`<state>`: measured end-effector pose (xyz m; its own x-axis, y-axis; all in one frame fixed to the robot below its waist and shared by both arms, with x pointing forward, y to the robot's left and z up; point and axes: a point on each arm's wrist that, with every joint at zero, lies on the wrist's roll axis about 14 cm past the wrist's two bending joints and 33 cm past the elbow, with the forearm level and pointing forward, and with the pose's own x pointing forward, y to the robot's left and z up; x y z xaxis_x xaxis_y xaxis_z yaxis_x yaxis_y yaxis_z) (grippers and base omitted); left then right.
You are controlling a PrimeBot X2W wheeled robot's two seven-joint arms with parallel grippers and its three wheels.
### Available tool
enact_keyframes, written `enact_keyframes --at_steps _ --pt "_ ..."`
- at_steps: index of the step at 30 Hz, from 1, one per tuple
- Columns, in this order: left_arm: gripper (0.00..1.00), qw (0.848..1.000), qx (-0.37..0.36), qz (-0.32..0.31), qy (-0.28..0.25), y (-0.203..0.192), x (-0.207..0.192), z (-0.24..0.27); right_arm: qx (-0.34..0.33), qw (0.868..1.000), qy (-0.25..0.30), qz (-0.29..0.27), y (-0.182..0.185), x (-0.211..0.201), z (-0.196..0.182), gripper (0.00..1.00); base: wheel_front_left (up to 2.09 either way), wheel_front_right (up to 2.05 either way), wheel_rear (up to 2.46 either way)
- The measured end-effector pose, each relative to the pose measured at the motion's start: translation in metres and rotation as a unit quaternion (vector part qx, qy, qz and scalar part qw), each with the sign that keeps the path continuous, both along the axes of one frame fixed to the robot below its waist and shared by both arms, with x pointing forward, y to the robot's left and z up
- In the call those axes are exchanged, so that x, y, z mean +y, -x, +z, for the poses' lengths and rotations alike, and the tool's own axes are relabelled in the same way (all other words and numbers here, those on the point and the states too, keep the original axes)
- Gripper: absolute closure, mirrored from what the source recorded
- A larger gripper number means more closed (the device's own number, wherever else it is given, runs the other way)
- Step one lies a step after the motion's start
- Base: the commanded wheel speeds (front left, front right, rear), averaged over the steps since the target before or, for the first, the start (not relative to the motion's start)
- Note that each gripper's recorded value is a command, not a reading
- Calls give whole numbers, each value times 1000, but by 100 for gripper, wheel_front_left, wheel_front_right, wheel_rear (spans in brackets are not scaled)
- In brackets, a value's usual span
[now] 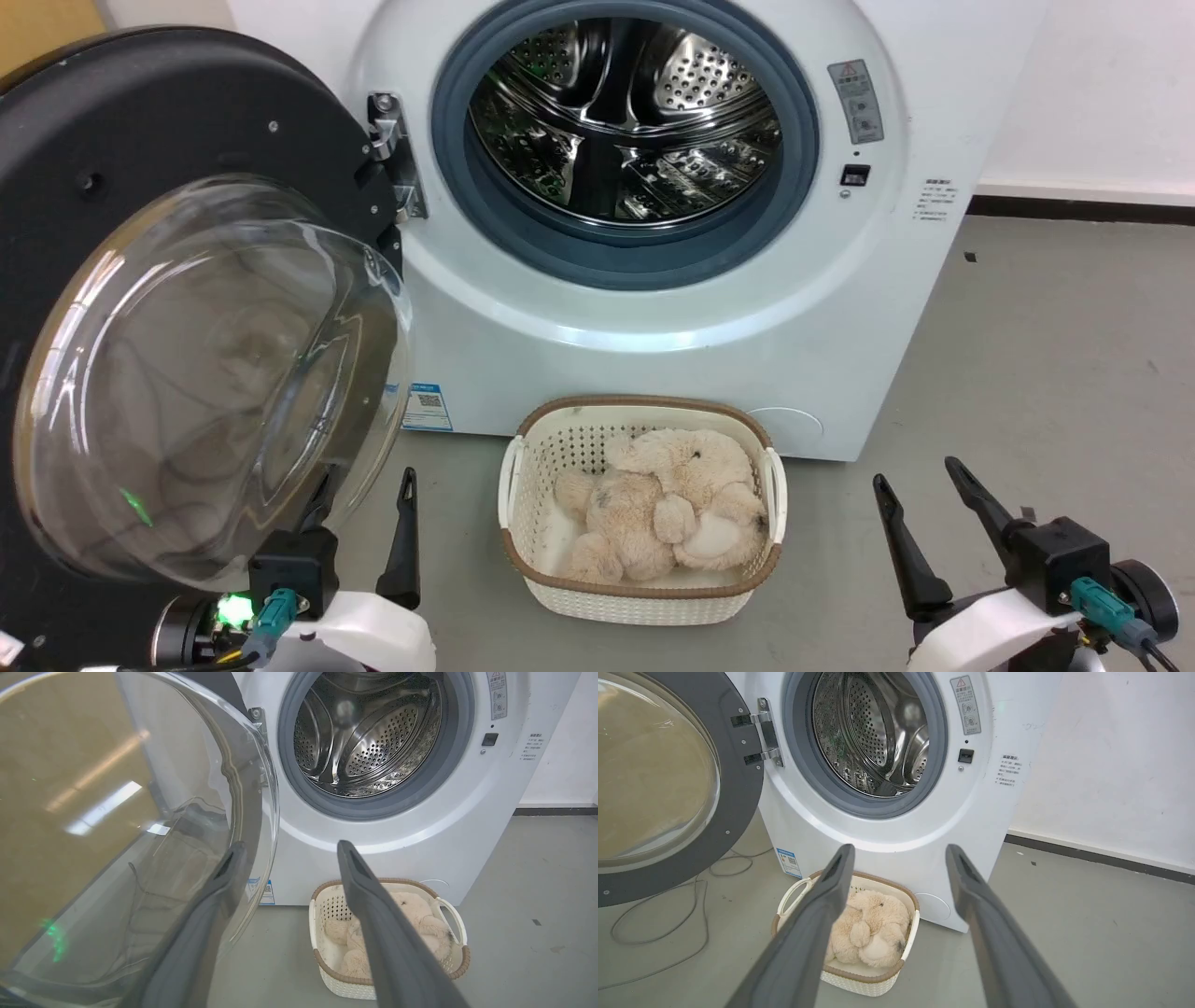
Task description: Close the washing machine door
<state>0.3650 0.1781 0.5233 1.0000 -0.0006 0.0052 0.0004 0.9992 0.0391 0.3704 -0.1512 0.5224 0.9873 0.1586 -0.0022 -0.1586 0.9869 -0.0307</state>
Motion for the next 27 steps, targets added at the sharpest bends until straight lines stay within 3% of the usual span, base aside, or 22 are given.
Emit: enact_keyframes --at_steps 27 --pt "0 997 -30 72 9 33 45 8 -21 995 -22 96 -13 65 6 0 0 0 0"
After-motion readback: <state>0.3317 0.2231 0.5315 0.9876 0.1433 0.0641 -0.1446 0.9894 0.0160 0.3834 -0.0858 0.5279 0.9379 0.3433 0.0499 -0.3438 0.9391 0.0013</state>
